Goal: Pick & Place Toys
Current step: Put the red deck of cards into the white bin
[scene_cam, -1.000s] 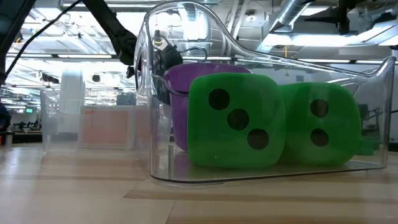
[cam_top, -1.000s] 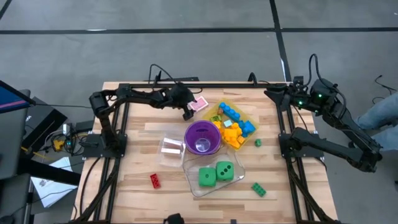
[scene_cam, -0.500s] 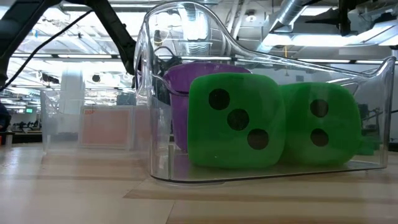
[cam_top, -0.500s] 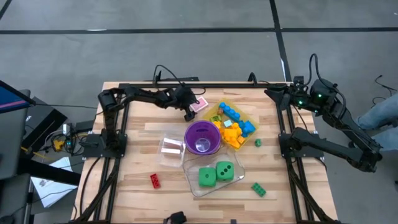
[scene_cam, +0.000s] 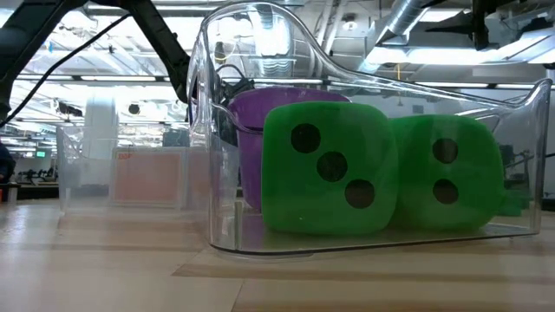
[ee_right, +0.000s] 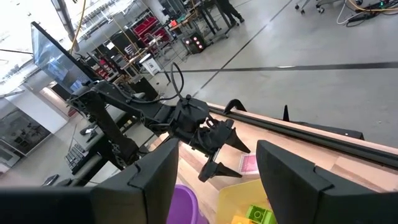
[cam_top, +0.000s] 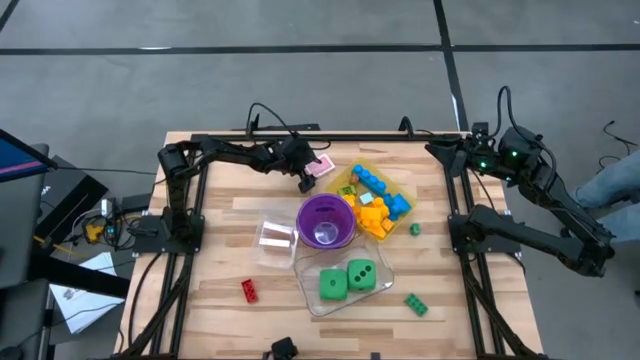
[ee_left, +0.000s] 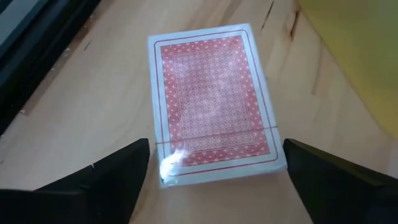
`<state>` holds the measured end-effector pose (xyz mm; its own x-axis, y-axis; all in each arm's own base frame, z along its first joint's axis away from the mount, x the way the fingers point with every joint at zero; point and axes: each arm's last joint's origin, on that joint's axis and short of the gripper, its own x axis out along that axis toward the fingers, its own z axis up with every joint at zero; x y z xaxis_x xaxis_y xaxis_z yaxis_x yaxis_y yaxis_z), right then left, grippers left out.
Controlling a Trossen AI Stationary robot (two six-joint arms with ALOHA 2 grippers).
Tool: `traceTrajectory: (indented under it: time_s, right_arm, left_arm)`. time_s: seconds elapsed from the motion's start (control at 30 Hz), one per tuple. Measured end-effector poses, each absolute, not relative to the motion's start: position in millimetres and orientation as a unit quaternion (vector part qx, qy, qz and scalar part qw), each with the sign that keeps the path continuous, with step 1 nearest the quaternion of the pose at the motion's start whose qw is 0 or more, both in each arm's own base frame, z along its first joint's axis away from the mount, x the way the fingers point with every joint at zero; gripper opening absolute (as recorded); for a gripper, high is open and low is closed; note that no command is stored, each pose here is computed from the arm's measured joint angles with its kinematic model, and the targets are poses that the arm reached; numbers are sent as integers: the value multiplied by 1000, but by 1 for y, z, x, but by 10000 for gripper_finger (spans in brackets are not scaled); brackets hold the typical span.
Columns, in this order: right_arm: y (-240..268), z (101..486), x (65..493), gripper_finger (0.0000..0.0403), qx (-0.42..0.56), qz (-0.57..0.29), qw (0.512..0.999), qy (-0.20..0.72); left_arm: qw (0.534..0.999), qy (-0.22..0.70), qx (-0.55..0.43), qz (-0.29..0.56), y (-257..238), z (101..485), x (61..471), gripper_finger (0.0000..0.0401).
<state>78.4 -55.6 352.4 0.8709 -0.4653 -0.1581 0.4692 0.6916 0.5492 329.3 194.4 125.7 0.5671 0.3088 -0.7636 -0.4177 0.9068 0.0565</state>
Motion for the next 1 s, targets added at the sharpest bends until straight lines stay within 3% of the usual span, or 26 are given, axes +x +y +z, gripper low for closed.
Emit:
traceTrajectory:
  time_s: [0.3, 0.57, 1.0]
  right_arm:
    - [-55, 353, 79, 209, 297, -251, 921, 2]
    - [-56, 354, 79, 209, 290, -250, 924, -1]
    - [-56, 354, 79, 209, 268, -249, 931, 3]
  left_arm:
    - [883, 417, -64, 206, 196, 126, 329, 292]
    - [878, 413, -64, 232, 204, 131, 323, 288]
    - [913, 283, -47, 290, 225, 226, 308, 280]
